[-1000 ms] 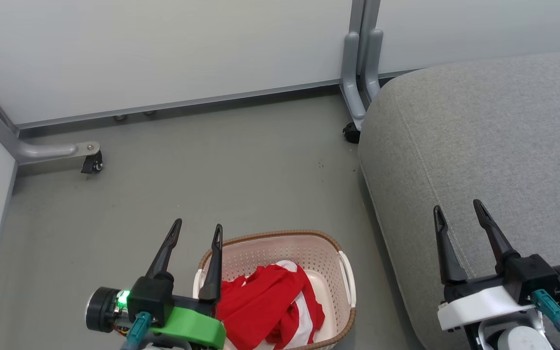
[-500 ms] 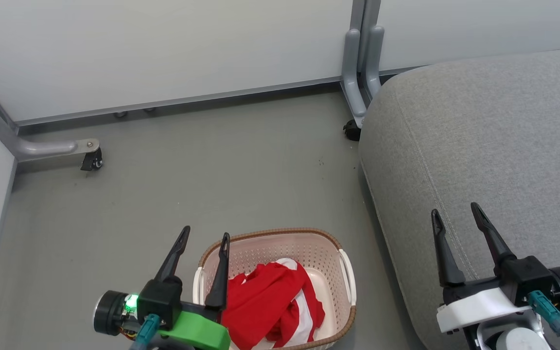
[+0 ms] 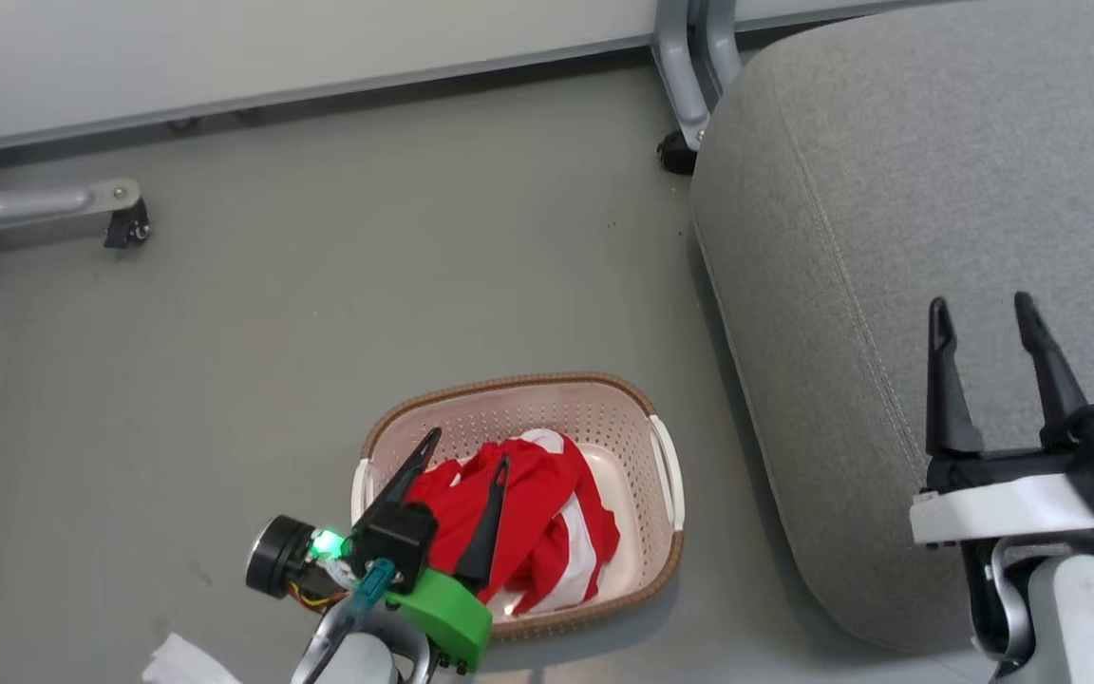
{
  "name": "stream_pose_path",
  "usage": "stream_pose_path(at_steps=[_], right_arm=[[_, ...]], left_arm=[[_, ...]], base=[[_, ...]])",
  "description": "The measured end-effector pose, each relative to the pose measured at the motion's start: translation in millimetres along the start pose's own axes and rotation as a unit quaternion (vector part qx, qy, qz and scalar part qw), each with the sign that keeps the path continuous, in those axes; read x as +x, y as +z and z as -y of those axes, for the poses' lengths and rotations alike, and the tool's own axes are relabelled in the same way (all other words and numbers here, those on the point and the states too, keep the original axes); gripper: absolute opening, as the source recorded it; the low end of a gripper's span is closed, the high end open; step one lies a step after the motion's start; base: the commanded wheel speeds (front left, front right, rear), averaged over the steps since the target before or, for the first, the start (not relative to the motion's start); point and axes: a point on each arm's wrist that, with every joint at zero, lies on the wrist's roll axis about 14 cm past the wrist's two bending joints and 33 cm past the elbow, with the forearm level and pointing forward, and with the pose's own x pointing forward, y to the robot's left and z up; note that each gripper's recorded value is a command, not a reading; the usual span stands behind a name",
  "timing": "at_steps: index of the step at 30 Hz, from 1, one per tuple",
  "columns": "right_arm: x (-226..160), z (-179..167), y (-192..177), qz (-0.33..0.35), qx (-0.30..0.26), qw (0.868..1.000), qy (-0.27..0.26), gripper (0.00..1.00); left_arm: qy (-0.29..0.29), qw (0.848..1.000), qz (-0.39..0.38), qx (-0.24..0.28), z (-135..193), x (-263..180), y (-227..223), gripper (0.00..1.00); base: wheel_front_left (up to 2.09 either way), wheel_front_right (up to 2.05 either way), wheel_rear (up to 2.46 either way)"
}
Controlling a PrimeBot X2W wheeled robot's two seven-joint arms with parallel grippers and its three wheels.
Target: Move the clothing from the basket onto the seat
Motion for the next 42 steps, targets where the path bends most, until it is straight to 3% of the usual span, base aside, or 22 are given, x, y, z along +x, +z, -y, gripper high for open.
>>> stream_pose_path(at_steps=[6, 12, 23, 32, 42], right_arm=[[25.3, 15.4, -1.9, 0.014, 0.004, 1.0, -0.02, 1.0], [47.3, 16.8, -17.1, 0.01, 0.005, 1.0, -0.018, 1.0], [75.1, 13.3, -58.6, -0.01, 0.016, 1.0, -0.005, 1.0], [83.2, 14.3, -90.5, -0.03, 0.015, 0.999, 0.001, 1.0], [79.2, 16.0, -121.7, -0.066, 0.011, 0.998, 0.004, 1.0]], left_arm=[[-0.058, 0.995, -0.082, 0.022, 11.0, 30.4, -51.5, 1.0], [-0.107, 0.98, -0.162, 0.052, 11.5, 59.8, -104.3, 1.0], [-0.153, 0.936, -0.308, 0.077, -2.5, 92.5, -209.4, 1.0], [-0.184, 0.91, -0.361, 0.086, 0.4, 111.9, -274.6, 1.0], [-0.179, 0.902, -0.375, 0.114, 5.3, 133.3, -321.3, 1.0]], base=[[0.0, 0.0, 0.0], [0.0, 0.0, 0.0], [0.0, 0.0, 0.0], [0.0, 0.0, 0.0], [0.0, 0.0, 0.0]])
